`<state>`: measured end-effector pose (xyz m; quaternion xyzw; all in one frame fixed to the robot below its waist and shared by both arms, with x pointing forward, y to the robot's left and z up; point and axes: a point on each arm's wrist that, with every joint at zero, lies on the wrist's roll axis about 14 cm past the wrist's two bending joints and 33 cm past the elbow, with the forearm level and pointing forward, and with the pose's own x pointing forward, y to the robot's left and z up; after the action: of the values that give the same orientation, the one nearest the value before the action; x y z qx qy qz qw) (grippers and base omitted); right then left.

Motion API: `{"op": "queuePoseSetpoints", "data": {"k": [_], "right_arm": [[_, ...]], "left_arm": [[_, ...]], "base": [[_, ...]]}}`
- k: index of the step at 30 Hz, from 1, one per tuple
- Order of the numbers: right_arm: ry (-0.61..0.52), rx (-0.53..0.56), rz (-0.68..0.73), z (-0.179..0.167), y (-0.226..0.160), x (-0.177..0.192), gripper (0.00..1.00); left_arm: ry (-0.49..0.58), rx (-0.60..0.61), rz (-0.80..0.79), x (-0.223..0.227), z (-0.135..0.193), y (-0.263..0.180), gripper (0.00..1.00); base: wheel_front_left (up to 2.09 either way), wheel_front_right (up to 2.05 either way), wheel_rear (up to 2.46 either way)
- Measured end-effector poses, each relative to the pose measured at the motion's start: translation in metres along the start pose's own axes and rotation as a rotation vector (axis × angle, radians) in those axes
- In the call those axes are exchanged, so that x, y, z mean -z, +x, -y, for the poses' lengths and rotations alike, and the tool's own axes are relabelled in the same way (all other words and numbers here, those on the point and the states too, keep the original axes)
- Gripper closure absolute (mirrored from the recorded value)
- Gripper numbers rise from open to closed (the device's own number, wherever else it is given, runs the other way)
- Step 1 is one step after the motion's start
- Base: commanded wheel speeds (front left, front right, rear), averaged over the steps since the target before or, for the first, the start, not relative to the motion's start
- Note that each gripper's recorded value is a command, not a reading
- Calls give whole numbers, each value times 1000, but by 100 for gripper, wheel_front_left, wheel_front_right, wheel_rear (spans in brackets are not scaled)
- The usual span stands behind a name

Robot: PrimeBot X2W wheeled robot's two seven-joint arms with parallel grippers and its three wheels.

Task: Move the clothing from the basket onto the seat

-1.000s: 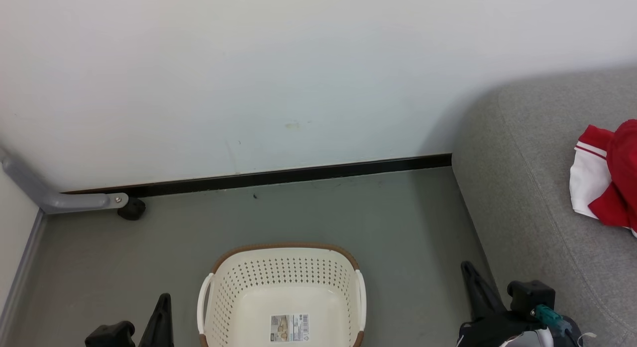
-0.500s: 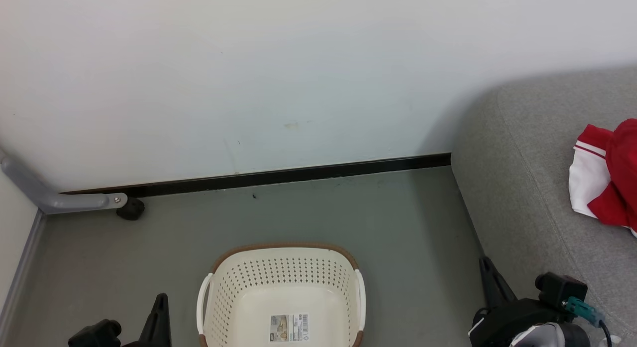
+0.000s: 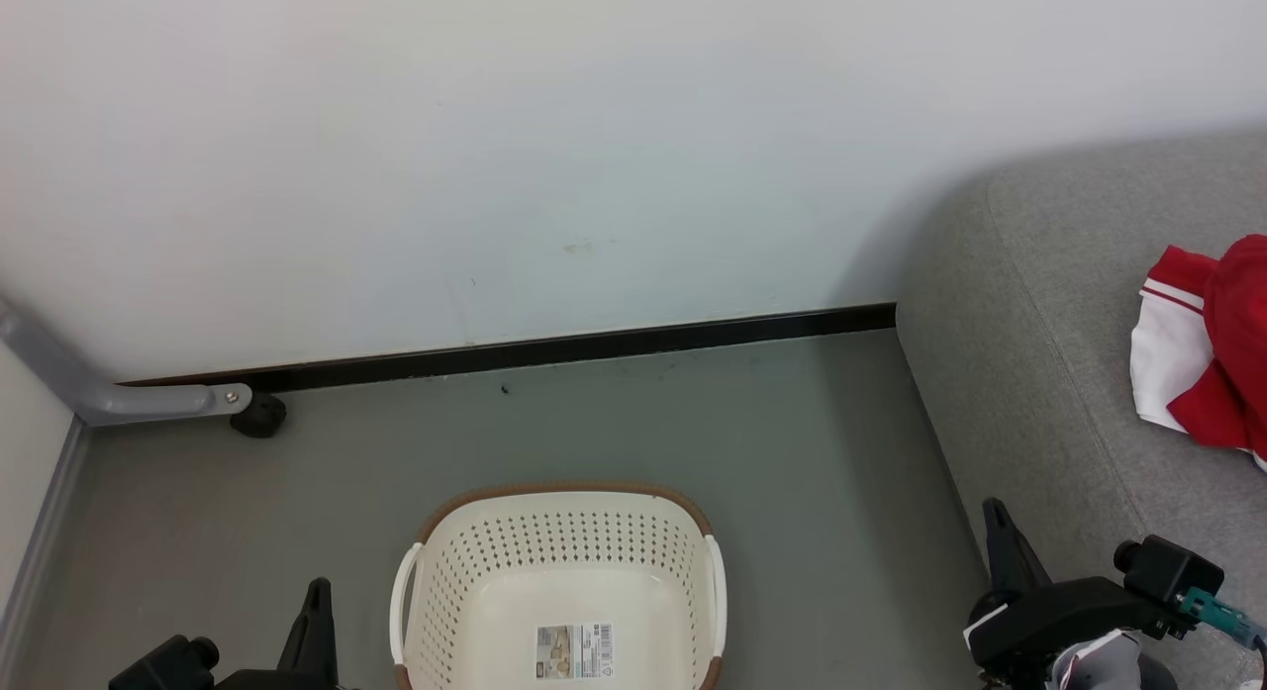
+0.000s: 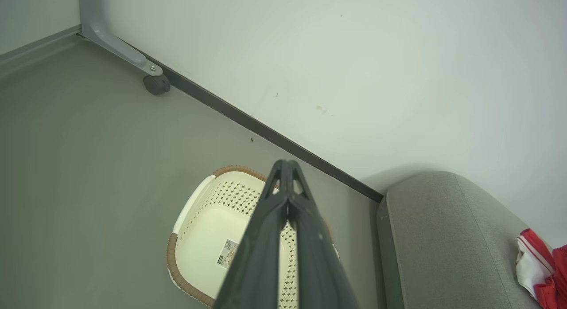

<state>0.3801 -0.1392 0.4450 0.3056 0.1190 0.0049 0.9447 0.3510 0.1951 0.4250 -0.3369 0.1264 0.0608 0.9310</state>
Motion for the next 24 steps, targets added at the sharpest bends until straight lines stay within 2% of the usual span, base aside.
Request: {"op": "queuePoseSetpoints", "data": {"k": [24], "right_arm": [[373,15,36,13,-1,-22,100]], "left_arm": [[-331,33,-10,-7,12,5,100]], "base": [[0,0,0]]}}
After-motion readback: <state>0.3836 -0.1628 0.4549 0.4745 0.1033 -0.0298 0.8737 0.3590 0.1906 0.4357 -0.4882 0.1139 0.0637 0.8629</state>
